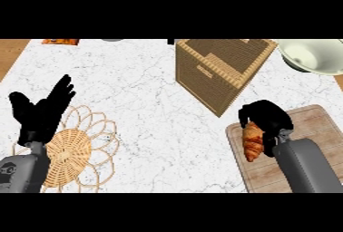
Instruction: Pick the croissant from the cutting board and place it in the basket
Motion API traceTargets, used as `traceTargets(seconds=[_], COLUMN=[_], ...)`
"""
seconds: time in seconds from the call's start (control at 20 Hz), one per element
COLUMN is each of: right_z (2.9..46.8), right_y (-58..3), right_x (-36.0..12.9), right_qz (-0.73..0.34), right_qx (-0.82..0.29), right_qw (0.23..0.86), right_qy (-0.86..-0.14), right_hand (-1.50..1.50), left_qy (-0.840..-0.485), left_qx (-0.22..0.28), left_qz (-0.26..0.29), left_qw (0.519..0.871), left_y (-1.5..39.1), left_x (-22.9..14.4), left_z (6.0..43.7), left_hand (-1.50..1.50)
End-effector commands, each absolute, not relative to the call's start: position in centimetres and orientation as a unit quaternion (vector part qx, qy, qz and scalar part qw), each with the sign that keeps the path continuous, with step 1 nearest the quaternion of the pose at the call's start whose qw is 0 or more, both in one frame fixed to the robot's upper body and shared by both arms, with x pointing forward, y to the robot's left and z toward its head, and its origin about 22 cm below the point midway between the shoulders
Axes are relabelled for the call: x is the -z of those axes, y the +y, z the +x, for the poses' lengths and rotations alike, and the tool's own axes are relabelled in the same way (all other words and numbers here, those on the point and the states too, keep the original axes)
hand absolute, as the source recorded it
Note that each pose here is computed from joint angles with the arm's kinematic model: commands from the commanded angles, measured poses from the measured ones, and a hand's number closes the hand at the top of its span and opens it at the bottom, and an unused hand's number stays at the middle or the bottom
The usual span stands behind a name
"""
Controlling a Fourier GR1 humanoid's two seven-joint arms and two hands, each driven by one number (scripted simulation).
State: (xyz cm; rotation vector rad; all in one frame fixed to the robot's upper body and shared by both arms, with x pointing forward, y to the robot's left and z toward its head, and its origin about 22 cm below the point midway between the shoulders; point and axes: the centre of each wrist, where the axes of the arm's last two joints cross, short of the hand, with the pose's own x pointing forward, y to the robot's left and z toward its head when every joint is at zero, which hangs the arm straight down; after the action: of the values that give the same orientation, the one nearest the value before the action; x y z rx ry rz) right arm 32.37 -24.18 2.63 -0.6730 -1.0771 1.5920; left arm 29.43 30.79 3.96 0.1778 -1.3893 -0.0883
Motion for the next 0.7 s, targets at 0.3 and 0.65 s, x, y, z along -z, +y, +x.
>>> traceTargets(seconds=[0.3,0.65], right_z=[33.7,33.9], right_y=[-15.8,-11.5], right_x=[-6.1,-12.7], right_qz=[-0.304,-0.346], right_qx=[-0.432,-0.267], right_qw=[0.623,0.583], right_qy=[-0.577,-0.685], right_hand=[1.50,1.50], left_qy=[-0.642,-0.647], left_qx=[0.061,0.088], left_qz=[0.050,0.038], left_qw=[0.762,0.756], left_y=[29.1,27.5], left_x=[-3.9,-4.6], left_z=[30.0,31.0], left_hand=[0.00,0.00])
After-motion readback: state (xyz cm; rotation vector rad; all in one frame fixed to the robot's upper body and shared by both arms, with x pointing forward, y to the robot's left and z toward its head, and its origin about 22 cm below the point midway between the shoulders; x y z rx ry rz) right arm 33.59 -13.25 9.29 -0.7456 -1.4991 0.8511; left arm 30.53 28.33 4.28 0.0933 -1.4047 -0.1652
